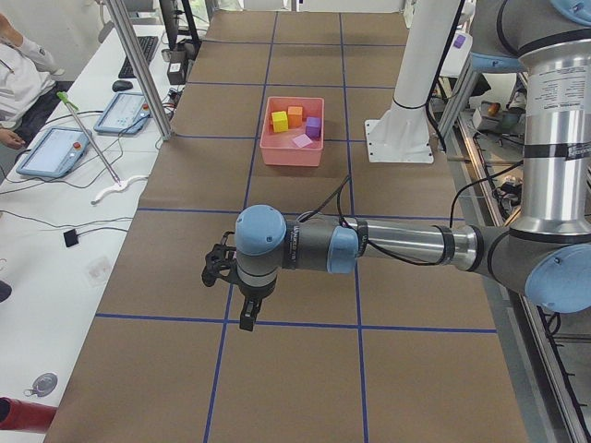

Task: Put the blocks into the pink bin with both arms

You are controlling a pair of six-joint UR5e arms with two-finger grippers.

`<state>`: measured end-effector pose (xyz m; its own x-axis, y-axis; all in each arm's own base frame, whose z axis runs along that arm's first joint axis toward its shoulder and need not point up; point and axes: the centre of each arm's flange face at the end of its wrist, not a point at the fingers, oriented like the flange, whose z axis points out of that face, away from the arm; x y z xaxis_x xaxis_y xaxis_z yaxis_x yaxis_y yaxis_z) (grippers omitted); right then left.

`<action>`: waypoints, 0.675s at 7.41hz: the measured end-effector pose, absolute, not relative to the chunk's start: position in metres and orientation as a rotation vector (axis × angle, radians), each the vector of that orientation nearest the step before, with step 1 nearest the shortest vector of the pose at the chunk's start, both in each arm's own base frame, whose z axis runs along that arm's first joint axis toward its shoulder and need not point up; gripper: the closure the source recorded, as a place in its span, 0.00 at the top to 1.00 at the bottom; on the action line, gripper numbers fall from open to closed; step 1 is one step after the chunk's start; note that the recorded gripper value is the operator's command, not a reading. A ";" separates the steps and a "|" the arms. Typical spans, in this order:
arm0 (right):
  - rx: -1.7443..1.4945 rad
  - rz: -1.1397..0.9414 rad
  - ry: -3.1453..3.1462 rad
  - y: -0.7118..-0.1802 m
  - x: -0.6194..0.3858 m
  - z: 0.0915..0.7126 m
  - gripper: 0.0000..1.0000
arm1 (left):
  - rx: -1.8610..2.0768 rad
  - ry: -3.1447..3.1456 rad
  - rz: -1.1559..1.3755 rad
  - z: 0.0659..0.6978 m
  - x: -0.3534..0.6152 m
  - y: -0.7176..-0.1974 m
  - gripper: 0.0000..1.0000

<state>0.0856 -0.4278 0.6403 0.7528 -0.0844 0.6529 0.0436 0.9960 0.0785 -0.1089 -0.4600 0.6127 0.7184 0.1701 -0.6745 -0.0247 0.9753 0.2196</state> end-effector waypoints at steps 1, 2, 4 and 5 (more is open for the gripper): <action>0.058 -0.058 -0.716 -0.427 0.085 0.641 1.00 | 0.200 0.763 0.108 0.613 -0.109 -0.460 1.00; 0.058 -0.053 -0.717 -0.427 0.085 0.641 1.00 | 0.200 0.763 0.108 0.613 -0.109 -0.460 1.00; 0.060 -0.051 -0.717 -0.427 0.085 0.640 1.00 | 0.196 0.764 0.108 0.615 -0.108 -0.459 1.00; 0.061 -0.051 -0.717 -0.428 0.085 0.639 1.00 | 0.192 0.764 0.108 0.617 -0.107 -0.457 1.00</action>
